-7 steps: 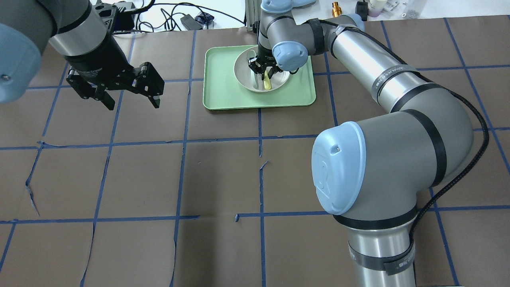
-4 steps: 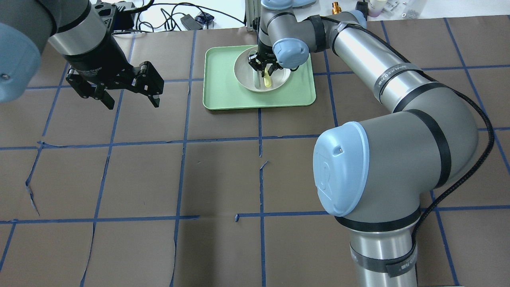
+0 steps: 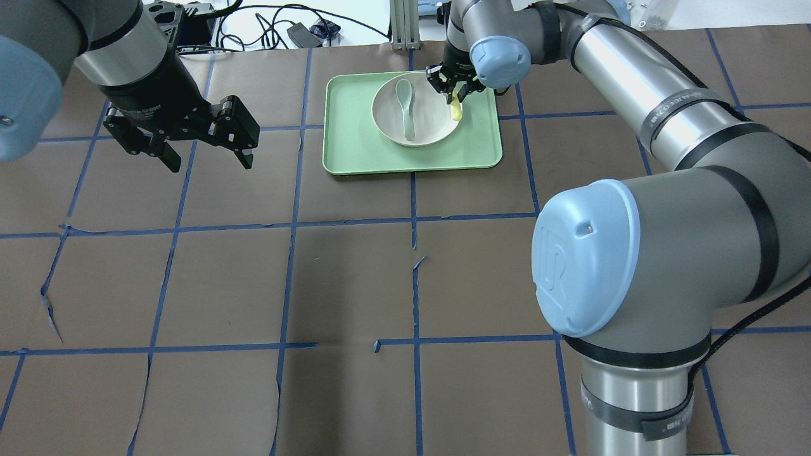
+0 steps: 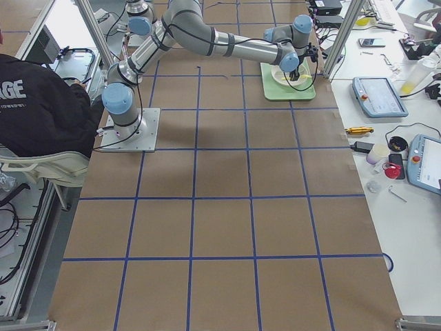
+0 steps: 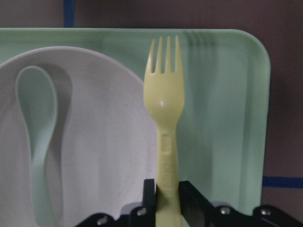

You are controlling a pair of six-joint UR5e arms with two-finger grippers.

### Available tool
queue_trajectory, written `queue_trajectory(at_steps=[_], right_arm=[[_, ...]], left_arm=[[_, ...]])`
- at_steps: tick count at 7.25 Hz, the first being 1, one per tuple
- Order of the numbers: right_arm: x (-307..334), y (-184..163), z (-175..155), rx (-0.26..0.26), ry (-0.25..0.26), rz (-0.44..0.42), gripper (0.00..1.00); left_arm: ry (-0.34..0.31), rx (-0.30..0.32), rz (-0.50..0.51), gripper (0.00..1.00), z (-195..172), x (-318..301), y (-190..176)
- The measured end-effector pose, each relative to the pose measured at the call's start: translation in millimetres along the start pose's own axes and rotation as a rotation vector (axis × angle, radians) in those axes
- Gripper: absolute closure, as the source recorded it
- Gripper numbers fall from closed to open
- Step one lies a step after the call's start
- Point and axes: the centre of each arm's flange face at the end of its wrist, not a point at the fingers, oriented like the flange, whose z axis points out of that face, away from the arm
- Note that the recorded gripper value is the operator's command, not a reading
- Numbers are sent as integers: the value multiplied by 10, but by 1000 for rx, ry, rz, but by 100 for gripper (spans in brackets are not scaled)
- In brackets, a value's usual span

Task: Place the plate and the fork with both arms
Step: 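Lower the yellow fork onto the tray beside the plate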

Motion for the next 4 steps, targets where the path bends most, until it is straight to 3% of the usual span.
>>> queue_trajectory(at_steps=[4], right_arm=[[365,81,346,-66,3,57,82]], left_arm=[[0,1,-1,0,4,-1,-4]])
